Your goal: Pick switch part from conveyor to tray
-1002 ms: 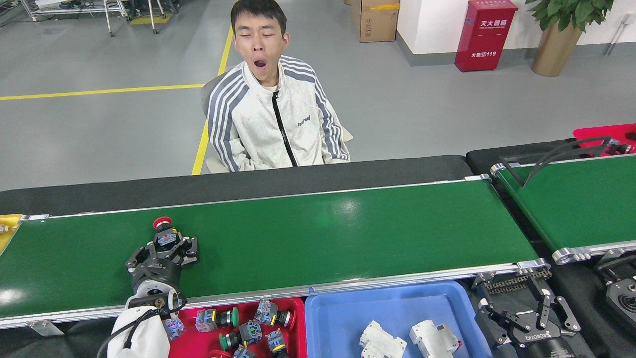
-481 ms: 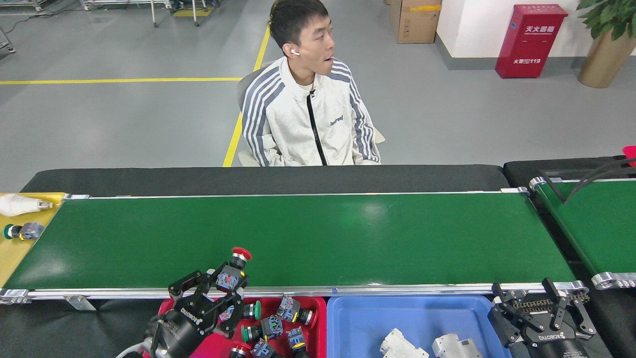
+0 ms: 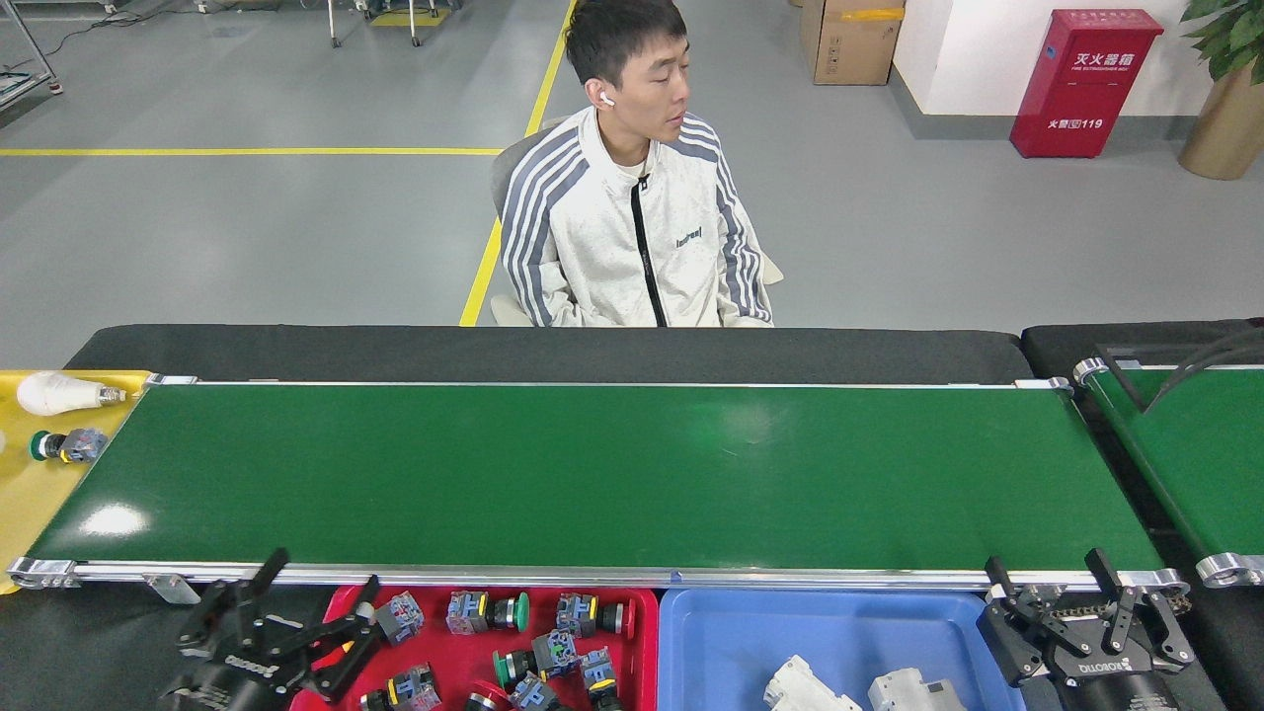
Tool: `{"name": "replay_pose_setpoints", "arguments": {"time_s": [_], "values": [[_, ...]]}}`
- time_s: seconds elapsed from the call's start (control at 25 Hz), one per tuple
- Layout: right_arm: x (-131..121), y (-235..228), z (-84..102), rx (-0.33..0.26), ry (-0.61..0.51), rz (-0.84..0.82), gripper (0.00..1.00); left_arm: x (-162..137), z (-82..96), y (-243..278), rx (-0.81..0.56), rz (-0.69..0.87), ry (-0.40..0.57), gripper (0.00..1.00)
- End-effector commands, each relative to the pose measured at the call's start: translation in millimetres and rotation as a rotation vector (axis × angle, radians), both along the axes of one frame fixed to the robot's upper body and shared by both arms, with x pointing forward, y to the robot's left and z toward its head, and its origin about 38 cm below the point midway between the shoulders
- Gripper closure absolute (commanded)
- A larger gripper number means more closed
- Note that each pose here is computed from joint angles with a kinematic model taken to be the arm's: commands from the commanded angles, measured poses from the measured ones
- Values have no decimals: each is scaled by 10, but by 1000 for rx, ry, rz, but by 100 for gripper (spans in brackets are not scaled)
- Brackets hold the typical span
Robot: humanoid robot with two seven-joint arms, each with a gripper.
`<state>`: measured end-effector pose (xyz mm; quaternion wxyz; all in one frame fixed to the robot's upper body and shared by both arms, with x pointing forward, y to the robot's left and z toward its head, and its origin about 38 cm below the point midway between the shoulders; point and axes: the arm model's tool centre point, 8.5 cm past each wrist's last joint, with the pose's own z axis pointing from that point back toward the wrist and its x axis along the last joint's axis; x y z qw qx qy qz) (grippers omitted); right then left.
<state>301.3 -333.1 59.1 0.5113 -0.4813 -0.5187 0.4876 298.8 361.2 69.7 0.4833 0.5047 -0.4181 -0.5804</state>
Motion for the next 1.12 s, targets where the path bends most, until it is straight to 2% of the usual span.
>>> {"name": "replay_pose_setpoints", "arguments": {"time_s": [0.0,0.32,0.56,0.92,1.08], "values": [[7,29,42,9,-20,1,0,-45,47,78,6,50,-20,0],[-109,67,-54,20,11,0,0,-57,93,101,16,55,-30,0],[-146,74,-22,15,5,2,0,-155,53,235,21,93,-14,0],[-142,89,-13,17,3,-1,0,-211,98,424,38,140,-19,0],[-128,160,-36,49,0,-31,1,-238,112,484,41,158,-22,0]]}}
